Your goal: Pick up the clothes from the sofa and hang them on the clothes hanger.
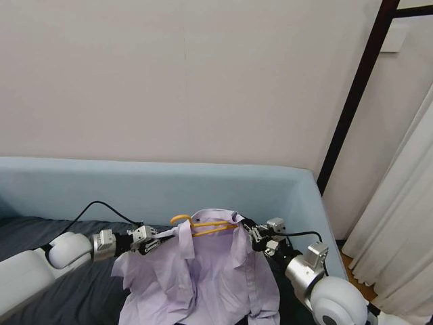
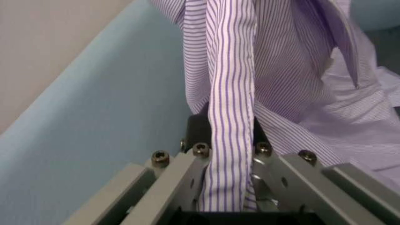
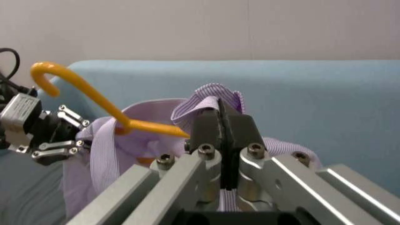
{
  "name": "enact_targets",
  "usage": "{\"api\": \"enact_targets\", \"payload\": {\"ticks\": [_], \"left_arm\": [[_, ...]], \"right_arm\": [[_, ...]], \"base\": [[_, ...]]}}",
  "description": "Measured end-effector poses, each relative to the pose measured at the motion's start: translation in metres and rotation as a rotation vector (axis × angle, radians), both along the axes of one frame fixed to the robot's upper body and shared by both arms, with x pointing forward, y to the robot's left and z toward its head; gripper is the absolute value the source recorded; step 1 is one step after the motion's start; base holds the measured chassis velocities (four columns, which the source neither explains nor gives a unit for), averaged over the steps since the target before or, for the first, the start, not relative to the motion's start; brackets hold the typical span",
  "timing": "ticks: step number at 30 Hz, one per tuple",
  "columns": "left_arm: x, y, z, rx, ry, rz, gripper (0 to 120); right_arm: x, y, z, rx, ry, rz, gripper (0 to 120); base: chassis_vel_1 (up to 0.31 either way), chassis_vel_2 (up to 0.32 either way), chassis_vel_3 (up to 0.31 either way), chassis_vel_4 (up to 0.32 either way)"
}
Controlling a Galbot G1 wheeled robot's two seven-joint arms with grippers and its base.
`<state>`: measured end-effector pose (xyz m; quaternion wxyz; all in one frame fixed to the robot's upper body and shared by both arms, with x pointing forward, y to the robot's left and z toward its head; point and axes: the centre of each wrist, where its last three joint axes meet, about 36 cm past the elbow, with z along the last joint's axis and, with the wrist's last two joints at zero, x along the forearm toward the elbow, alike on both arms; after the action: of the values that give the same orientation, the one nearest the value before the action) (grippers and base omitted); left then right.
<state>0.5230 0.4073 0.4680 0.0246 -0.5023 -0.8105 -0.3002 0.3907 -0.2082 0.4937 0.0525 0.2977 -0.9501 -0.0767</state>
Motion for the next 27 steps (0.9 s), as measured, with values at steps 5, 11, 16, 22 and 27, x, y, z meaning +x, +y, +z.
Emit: {"api": "enact_targets", "payload": {"ticks": [5,11,16,22,27], "left_arm": [[0.013,-0.006,0.013,0.013,0.024,-0.113,1],[0.02,0.003,0.02,0.035,0.025,-0.136,1],[0.025,-0.005,0.011,0.021,0.041,-0.124,1],[0.037,-0.03,0.003,-0.007,0.067,-0.142,1],[0.046,-0.055,0.002,-0.072,0.13,-0.159,1]], "right_arm": [[0.017,-0.001,0.036,-0.012,-0.023,-0.044,0],[0.023,-0.007,0.05,-0.018,-0.038,-0.061,0],[0.006,0.006,0.057,-0.01,-0.034,-0.013,0],[-0.008,0.023,0.056,-0.017,-0.021,0.031,0],[-0.013,0.025,0.048,-0.054,-0.043,0.048,0]], "base": [[0.0,0.0,0.0,0.0],[0.0,0.0,0.0,0.0],[0.0,0.0,0.0,0.0],[0.0,0.0,0.0,0.0],[0.0,0.0,0.0,0.0]]}}
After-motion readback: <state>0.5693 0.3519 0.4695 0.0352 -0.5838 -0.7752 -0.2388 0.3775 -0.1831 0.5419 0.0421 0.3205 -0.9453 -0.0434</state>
